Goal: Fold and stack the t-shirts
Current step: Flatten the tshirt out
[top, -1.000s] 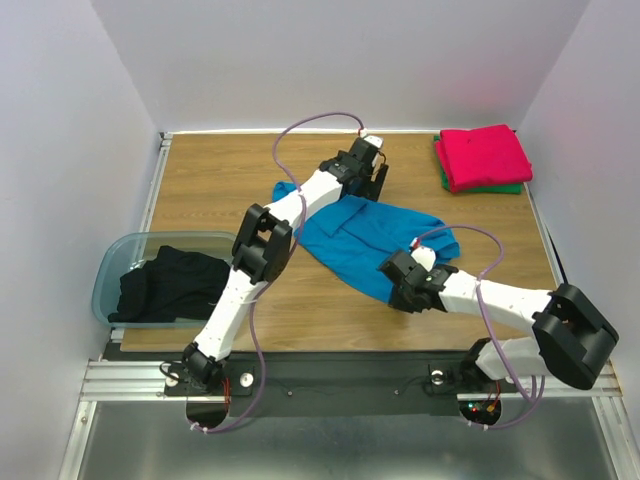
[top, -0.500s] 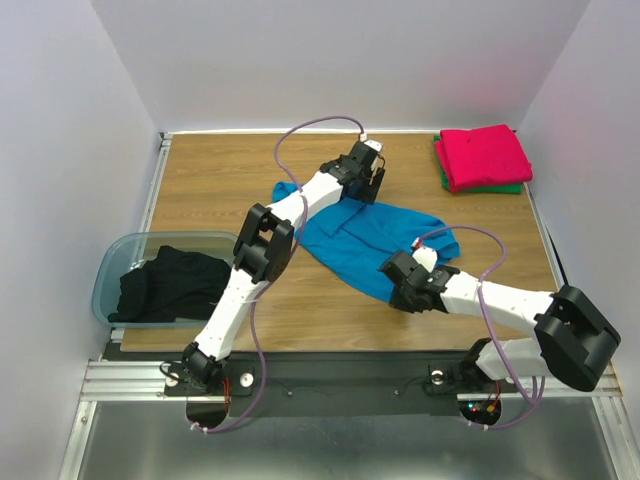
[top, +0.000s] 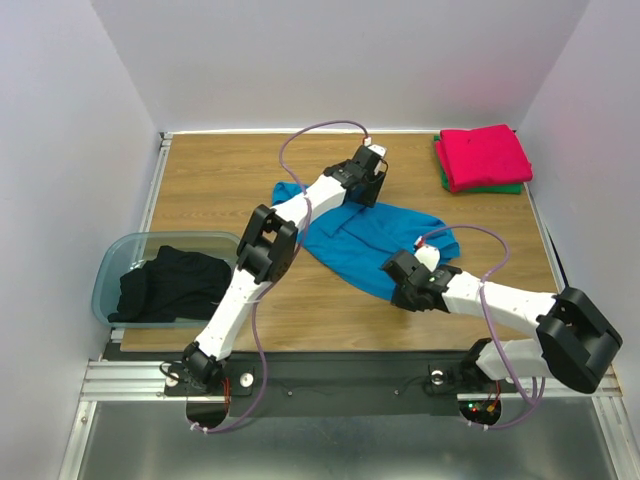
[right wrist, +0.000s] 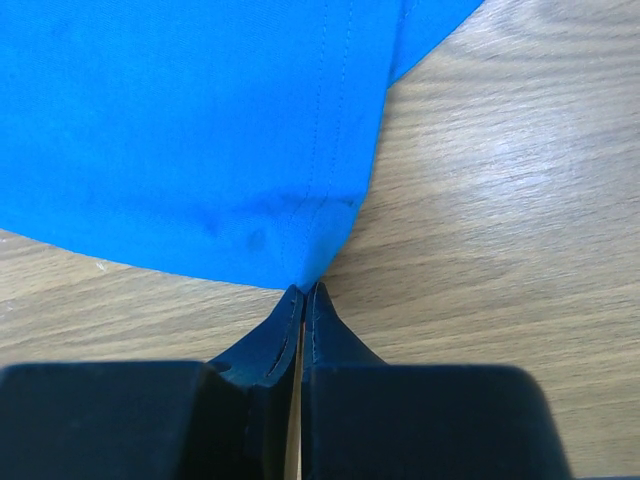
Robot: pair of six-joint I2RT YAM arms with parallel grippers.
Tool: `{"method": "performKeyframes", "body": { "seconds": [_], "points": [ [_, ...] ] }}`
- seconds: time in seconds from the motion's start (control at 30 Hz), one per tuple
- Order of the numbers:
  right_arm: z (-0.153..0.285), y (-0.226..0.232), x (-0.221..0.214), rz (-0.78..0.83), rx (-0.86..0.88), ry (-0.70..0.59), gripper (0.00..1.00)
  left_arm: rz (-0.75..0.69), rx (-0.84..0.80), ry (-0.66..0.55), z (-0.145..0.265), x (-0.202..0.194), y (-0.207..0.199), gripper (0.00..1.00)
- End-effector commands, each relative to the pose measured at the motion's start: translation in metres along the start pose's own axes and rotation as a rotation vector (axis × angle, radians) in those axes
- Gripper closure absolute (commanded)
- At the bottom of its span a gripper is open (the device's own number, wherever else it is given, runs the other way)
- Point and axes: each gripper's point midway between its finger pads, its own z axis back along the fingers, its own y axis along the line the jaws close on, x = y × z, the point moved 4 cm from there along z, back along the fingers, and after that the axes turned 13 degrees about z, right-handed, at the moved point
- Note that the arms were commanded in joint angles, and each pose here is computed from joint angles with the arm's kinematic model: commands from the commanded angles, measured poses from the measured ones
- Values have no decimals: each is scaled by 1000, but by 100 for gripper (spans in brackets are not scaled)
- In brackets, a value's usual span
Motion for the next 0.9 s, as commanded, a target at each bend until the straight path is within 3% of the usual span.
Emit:
{"method": "performKeyframes", "body": {
  "seconds": [0.0,0.27,0.33,0.5,0.57,0.7,0.8,0.87],
  "points": [
    [2,-7,5,-20,-23,-37,99,-30,-12,-63,5,16,-12,28],
    [3,-8,6,-21,-25,-39,99,-70,-13,-28,2,1,-18,28],
    [3,-7,6,-18,-24,-42,99,-77,5,-25,0,-1,-15,32],
    [4,-8,7,-17,-24,-45,99,-58,64,-41,3,3,-10,60],
    [5,-10,7,-17,-28,-48,100,-48,71,-57,9,10,-9,66],
    [4,-13,5,-17,-37,-41,100,-14,77,-133,40,37,-10,68],
    [6,-17,4,-20,-47,-42,100,31,90,-180,64,55,-7,78],
    [8,-20,5,-28,-56,-47,100,60,100,-207,82,67,-2,89]
  ]
}}
